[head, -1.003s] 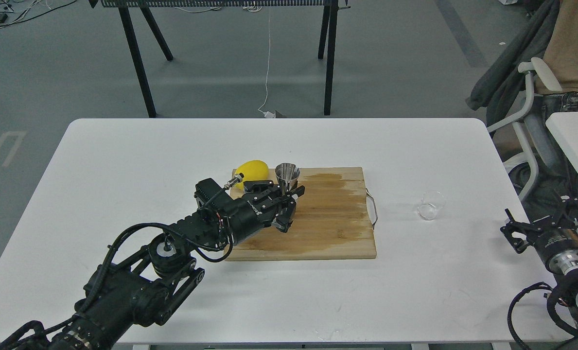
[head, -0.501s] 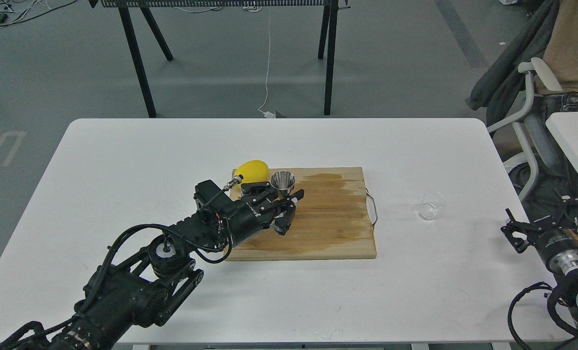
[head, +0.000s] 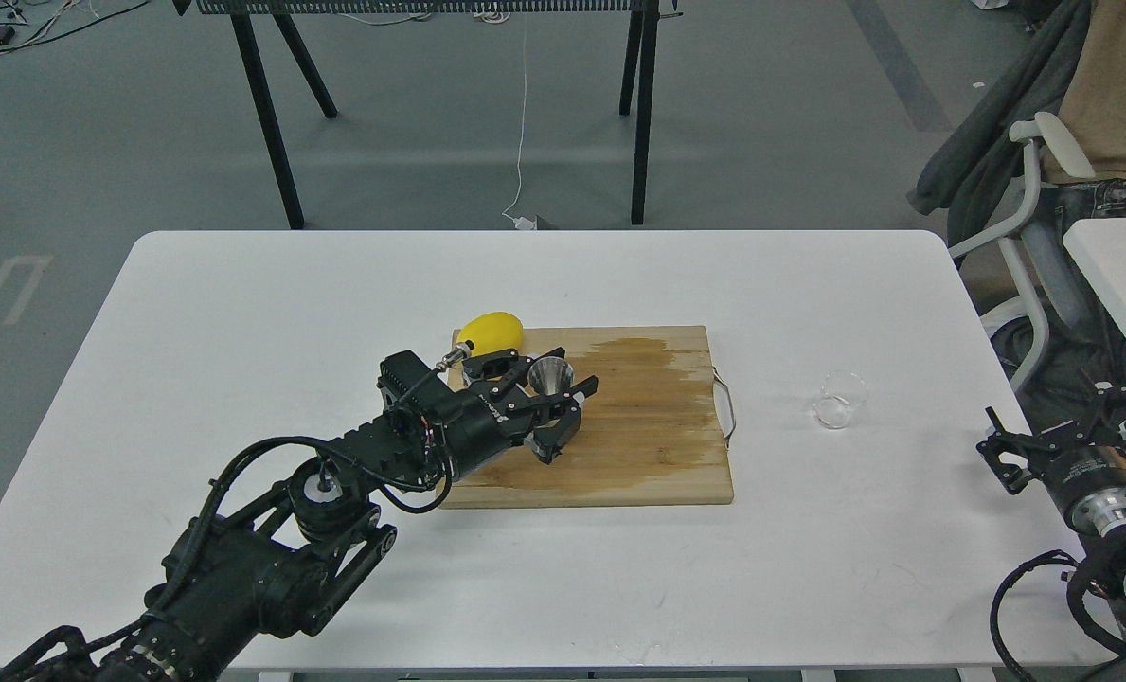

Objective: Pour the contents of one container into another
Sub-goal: 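Lower the jigger onto the cutting board beside the lemon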

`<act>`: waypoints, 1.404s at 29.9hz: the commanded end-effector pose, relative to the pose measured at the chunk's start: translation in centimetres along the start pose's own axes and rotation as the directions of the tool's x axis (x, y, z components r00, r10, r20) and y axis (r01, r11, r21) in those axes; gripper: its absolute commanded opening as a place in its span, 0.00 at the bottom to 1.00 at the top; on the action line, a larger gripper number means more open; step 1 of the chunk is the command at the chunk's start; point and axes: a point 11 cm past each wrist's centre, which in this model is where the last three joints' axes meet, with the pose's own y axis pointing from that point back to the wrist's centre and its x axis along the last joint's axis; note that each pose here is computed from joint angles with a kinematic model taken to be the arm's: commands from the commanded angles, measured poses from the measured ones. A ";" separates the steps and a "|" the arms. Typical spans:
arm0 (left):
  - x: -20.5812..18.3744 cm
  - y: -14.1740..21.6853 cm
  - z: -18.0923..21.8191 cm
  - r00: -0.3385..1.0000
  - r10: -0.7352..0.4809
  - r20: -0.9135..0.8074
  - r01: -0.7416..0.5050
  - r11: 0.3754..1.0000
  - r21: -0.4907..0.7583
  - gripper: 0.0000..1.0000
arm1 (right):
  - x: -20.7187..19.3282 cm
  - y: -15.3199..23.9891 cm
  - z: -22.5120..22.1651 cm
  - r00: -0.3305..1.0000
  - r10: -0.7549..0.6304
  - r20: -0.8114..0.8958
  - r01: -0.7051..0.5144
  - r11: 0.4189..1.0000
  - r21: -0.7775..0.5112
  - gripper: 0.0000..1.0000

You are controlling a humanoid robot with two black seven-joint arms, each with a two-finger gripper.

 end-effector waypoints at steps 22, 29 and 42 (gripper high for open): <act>0.1 -0.1 0.0 1.000 -0.009 0.027 0.009 1.000 -0.006 0.94 | 0.3 0.2 -0.5 1.000 0.008 -0.001 -0.008 1.000 0.010 1.00; 0.9 0.6 -2.1 1.000 0.000 0.030 -0.001 0.998 0.061 0.95 | 0.4 0.3 -0.4 1.000 0.009 0.000 -0.009 1.000 0.010 1.00; -0.1 2.0 -3.5 0.999 -0.039 -0.017 0.041 0.991 0.126 0.96 | 0.6 0.4 -0.6 1.000 0.014 -0.004 -0.014 1.000 0.011 1.00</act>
